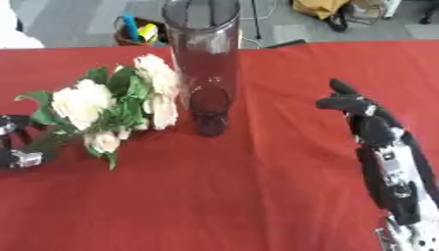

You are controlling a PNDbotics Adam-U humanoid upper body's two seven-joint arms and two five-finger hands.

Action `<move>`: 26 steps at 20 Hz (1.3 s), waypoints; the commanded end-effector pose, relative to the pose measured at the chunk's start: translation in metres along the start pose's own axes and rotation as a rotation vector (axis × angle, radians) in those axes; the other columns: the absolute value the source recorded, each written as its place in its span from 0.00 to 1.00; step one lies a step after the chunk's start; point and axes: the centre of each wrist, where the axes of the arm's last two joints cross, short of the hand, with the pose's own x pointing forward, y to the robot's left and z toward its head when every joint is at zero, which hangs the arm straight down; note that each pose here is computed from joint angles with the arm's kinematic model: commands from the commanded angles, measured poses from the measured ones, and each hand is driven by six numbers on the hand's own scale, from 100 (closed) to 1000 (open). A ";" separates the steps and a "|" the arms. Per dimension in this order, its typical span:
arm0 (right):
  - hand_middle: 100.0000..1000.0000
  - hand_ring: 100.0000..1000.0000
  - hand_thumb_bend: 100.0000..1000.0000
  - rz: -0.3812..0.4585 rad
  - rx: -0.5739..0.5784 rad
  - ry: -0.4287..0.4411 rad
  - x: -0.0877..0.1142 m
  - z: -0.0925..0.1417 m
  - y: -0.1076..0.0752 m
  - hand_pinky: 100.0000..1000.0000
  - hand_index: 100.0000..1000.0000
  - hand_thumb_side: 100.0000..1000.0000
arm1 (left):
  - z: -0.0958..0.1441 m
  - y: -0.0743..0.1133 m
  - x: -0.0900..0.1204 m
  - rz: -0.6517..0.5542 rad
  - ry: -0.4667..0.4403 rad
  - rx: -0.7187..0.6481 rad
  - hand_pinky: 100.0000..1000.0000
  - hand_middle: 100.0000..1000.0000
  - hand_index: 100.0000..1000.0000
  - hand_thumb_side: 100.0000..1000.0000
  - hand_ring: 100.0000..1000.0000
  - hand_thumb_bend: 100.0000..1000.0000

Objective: Arrange flowers into the vase.

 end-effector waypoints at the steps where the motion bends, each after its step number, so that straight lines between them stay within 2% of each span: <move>1: 0.66 1.00 0.00 0.010 0.015 -0.027 0.006 -0.004 0.000 1.00 0.74 0.96 | 0.001 0.004 0.003 -0.045 0.019 0.054 0.46 0.73 0.91 0.77 0.57 0.44; 2: 0.66 1.00 0.00 0.010 0.016 -0.028 0.006 -0.005 0.000 1.00 0.74 0.96 | 0.000 0.004 0.005 -0.056 0.023 0.071 0.40 0.70 0.88 0.76 0.51 0.43; 6: 0.66 1.00 0.00 0.009 0.020 -0.028 0.006 -0.005 0.000 1.00 0.74 0.96 | -0.004 0.001 0.008 -0.093 0.038 0.130 0.34 0.66 0.85 0.72 0.46 0.37; 11: 0.66 1.00 0.00 0.009 0.021 -0.028 0.006 -0.005 0.000 1.00 0.74 0.97 | -0.010 -0.004 0.009 -0.124 0.032 0.147 0.35 0.64 0.85 0.65 0.47 0.30; 12: 0.66 1.00 0.00 0.008 0.022 -0.028 0.006 -0.005 0.000 1.00 0.74 0.97 | -0.011 -0.004 0.008 -0.126 0.031 0.146 0.34 0.63 0.84 0.60 0.47 0.24; 17: 0.65 1.00 0.00 0.009 0.025 -0.026 0.006 -0.005 0.001 1.00 0.74 0.97 | -0.013 -0.005 0.011 -0.144 0.028 0.158 0.30 0.59 0.81 0.53 0.44 0.21; 21: 0.65 1.00 0.00 0.008 0.026 -0.026 0.006 -0.005 0.001 1.00 0.74 0.97 | -0.015 -0.006 0.012 -0.159 0.033 0.174 0.29 0.58 0.80 0.52 0.42 0.20; 22: 0.65 1.00 0.00 0.008 0.026 -0.025 0.006 -0.005 0.001 1.00 0.74 0.97 | -0.016 -0.007 0.012 -0.160 0.035 0.173 0.22 0.54 0.77 0.47 0.37 0.16; 26: 0.65 1.00 0.00 0.010 0.025 -0.018 0.005 -0.004 0.001 1.00 0.74 0.97 | -0.018 -0.007 0.015 -0.168 0.032 0.160 0.19 0.50 0.74 0.44 0.34 0.12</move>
